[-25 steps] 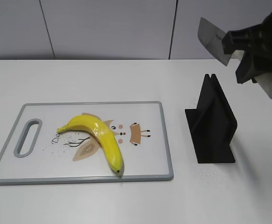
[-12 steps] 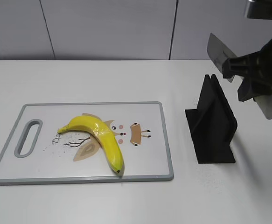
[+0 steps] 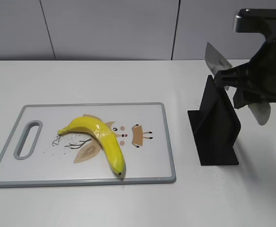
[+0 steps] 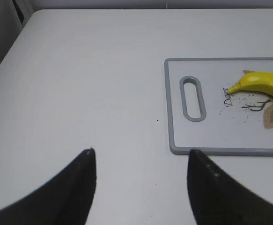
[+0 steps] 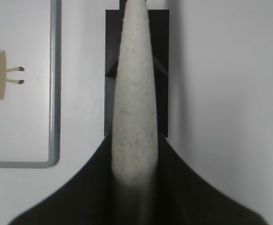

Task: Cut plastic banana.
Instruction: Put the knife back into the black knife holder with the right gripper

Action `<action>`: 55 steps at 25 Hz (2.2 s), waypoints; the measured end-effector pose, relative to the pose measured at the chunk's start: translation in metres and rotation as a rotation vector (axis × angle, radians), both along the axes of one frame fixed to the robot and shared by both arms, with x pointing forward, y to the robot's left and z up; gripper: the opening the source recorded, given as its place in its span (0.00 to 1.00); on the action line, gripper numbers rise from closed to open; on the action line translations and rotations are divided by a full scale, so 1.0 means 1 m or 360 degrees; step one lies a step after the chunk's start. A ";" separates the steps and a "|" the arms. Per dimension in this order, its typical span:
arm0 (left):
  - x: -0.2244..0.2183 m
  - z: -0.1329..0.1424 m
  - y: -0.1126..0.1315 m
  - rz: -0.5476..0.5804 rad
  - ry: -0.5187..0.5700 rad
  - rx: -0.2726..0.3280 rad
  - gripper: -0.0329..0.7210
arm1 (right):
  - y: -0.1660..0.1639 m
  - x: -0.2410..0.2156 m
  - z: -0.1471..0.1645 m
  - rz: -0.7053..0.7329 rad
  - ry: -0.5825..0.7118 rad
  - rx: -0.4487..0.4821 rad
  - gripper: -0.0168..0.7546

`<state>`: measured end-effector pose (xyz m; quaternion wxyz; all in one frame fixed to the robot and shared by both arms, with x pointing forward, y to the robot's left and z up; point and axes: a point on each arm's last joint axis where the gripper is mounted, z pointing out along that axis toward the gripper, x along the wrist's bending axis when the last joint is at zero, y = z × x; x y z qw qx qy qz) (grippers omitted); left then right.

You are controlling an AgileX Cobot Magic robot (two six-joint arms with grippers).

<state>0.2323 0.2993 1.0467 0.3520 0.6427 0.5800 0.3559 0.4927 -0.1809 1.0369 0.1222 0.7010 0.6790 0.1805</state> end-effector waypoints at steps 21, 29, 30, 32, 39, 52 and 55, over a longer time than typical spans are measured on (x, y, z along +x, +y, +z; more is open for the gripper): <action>0.000 0.000 0.000 0.0000 0.0000 0.0000 0.83 | 0.005 -0.003 -0.021 0.0117 0.0258 -0.0053 0.85; 0.000 0.000 0.000 0.0000 0.0000 0.0000 0.83 | -0.025 -0.066 0.027 0.0422 -0.0020 -0.0030 0.82; 0.000 0.000 0.000 0.0000 0.0000 0.0000 0.83 | -0.031 -0.079 0.026 0.0469 -0.0045 -0.0043 0.82; 0.000 0.000 0.000 0.0000 0.0000 0.0000 0.83 | -0.044 -0.104 0.022 0.0549 -0.0101 -0.0068 0.81; 0.000 0.000 0.000 0.0000 0.0000 0.0000 0.83 | -0.084 -0.182 0.015 0.0625 -0.0452 -0.0019 0.79; 0.000 0.000 0.000 0.0002 -0.0002 0.0000 0.83 | -0.119 -0.255 0.019 0.0590 -0.1048 0.0206 0.77; 0.000 0.000 0.000 0.0001 -0.0003 -0.0004 0.83 | -0.120 -0.260 0.019 0.0569 -0.1085 0.0219 0.77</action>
